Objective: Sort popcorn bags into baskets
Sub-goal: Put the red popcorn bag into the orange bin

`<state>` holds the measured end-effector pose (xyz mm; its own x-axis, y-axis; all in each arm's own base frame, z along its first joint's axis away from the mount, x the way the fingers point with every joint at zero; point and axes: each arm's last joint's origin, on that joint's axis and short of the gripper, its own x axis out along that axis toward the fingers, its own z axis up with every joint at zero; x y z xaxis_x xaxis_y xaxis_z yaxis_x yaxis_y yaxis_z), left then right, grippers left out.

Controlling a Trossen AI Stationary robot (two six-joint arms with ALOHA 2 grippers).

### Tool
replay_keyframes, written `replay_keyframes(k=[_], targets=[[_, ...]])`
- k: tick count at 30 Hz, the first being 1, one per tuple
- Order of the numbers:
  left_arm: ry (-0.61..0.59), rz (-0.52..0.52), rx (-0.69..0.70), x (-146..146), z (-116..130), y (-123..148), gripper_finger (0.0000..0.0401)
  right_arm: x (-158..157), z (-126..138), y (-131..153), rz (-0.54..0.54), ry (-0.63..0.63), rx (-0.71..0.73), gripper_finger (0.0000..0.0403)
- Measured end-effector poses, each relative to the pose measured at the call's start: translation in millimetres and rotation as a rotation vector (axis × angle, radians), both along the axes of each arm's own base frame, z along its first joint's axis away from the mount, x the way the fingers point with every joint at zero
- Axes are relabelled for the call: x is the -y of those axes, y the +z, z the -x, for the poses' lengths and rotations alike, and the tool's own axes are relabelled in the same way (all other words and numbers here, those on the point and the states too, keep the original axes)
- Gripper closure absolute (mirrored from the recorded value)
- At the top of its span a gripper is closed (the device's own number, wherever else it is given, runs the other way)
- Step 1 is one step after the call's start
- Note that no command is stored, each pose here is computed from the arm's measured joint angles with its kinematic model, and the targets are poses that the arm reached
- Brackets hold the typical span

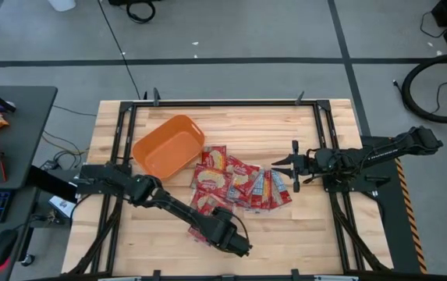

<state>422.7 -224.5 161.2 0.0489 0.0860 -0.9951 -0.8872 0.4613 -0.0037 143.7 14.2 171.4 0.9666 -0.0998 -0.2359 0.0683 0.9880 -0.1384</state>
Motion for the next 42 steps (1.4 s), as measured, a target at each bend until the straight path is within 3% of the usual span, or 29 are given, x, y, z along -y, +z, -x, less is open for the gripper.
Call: replay_keyframes(k=[5,11,19,24,42], targets=[[-0.039,-0.043,-0.119,-3.3,7.2,-11.0,0.0170,-0.3,-0.1,0.3,-0.006,0.009,0.003,0.0327],[-0.165,-0.146,-0.221,-10.1,15.5,-12.4,0.0170,-1.1,-0.3,0.9,-0.019,0.032,0.010,0.0327],[-0.109,-0.163,-0.142,-9.0,14.4,12.4,0.0170,-1.3,-0.3,0.8,-0.049,0.029,0.011,0.0327],[-0.060,-0.183,-0.118,-4.3,16.5,12.8,0.0170,-2.6,-0.7,-0.6,-0.078,0.063,-0.001,0.0327],[-0.175,-0.237,-0.240,0.2,18.5,-21.1,0.0171,-3.8,-4.1,-3.2,-0.085,0.083,-0.016,0.0327]])
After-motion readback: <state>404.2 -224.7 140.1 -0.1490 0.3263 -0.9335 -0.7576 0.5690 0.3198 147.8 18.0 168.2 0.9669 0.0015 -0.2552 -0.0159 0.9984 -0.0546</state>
